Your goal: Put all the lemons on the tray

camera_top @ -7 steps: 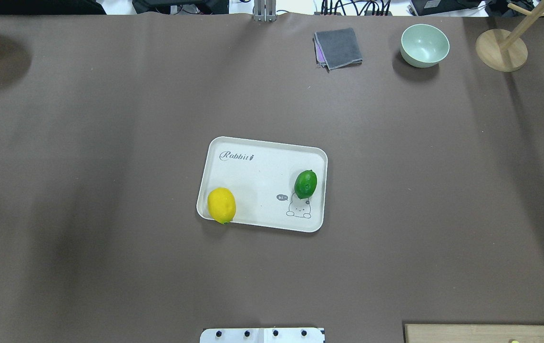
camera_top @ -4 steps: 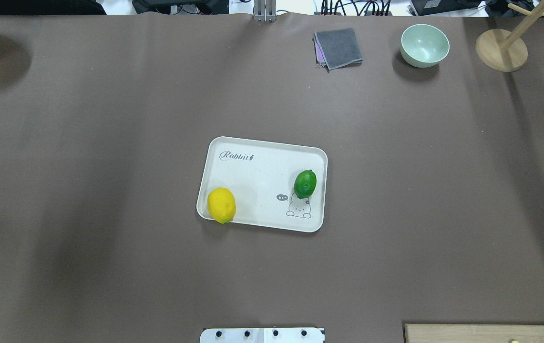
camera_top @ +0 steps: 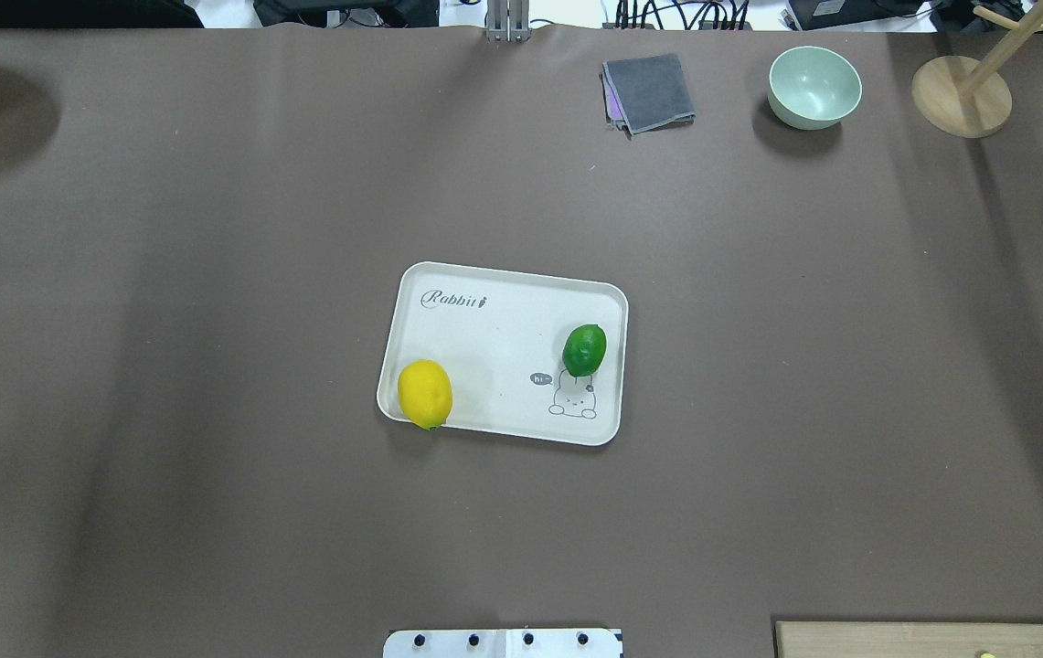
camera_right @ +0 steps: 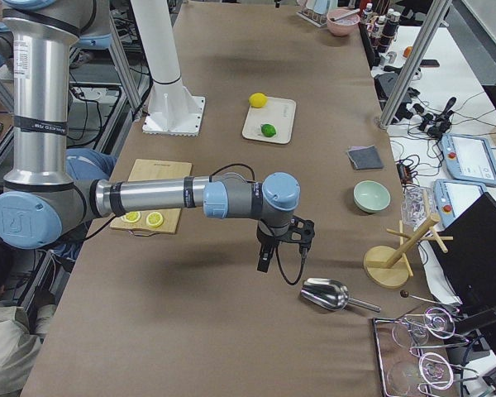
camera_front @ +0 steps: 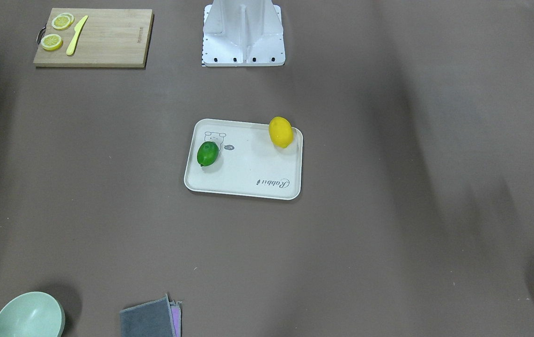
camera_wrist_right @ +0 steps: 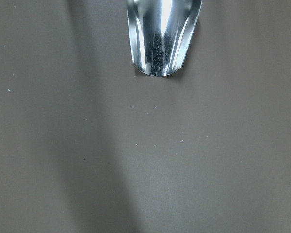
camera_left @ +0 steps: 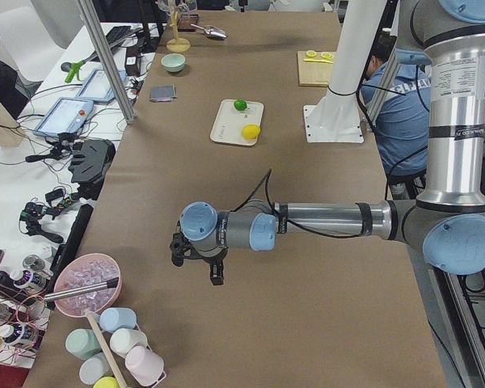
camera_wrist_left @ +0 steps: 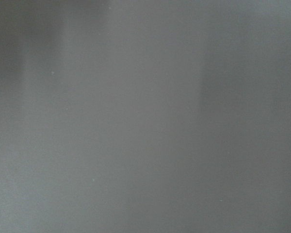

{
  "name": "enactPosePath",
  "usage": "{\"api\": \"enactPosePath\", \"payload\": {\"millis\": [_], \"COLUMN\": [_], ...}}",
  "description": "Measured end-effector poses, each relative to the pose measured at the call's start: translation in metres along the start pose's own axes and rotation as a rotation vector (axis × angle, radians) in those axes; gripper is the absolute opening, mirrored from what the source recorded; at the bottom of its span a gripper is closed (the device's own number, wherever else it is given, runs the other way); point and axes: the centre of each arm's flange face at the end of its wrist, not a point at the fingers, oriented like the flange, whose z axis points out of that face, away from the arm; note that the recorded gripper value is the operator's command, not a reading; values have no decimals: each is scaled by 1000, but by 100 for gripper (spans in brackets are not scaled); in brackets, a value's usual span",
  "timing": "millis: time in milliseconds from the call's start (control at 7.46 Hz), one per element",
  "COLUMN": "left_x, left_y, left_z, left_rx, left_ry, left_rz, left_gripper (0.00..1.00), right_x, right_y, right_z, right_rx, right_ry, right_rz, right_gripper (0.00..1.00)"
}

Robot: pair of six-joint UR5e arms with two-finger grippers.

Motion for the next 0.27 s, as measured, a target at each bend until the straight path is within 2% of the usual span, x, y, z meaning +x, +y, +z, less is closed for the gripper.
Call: {"api": "enactPosePath", "payload": {"millis": [268], "left_x": [-8], "left_y": [-2], "left_z": [-4], "left_rx": [12], "left_ry": [-39], "left_rz": [10], "left_gripper": [98], "right_x": [-3], "right_y": [-2], "right_z": [-1], "right_rx": [4], "right_ry": [0], "right_rz": [-19], "right_gripper": [100]}}
